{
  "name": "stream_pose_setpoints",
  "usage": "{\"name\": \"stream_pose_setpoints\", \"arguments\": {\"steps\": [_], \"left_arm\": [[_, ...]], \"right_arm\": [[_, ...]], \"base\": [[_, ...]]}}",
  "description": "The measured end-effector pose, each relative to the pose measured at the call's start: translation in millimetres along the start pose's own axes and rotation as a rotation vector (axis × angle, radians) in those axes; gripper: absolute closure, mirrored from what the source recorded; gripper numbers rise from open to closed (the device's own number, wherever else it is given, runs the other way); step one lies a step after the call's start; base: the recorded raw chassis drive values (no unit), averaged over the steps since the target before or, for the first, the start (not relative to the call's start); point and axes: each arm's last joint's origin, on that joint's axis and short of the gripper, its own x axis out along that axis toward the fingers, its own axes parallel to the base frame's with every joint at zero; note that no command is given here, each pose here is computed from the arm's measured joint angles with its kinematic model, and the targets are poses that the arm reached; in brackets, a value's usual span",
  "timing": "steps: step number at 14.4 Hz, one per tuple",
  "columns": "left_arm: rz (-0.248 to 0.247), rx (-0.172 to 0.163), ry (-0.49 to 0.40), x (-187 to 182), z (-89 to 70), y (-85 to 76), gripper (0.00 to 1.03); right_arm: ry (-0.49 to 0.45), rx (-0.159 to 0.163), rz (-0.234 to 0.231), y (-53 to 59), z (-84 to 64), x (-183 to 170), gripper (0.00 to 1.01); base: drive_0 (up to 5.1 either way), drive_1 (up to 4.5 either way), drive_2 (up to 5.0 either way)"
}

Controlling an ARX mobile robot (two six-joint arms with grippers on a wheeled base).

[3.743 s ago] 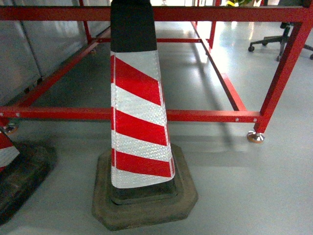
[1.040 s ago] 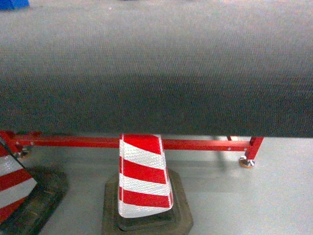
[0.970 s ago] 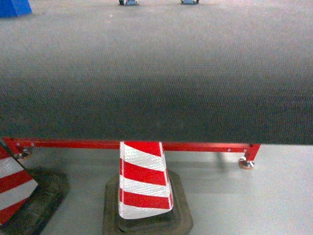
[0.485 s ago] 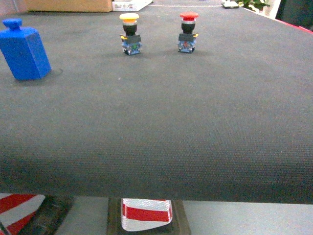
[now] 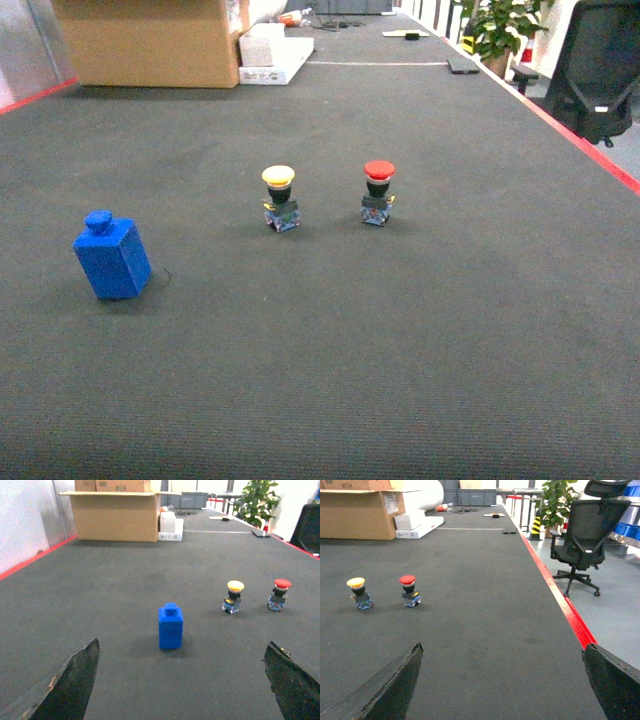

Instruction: Pick blue part to blue bin on bottom shelf

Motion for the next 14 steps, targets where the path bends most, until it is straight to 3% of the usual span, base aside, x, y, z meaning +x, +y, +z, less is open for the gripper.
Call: {"name": "stream_pose_setpoints", "arguments": {"steps": [12,13,14], "left_arm": [[0.001,0.0,0.004,0.0,-0.4,0.0,0.05],[0.016,-0.006,0.032,0.0,-1.9,-0.2,0.05],[0.095,-0.025,0.151,0.8,-3.7,-2.9,0.05]], "right_arm": [[0.0,0.0,-0.001,0.0,0.0,0.0,0.03],[0.0,0.0,-0.001,0.0,0.1,0.0,0.03],[0.001,0.0,-0.002,-0.1,-0.1,0.0,0.03]], "base": [[0.0,0.0,0.0],[0.0,0.0,0.0],[0.0,0.0,0.0]]}}
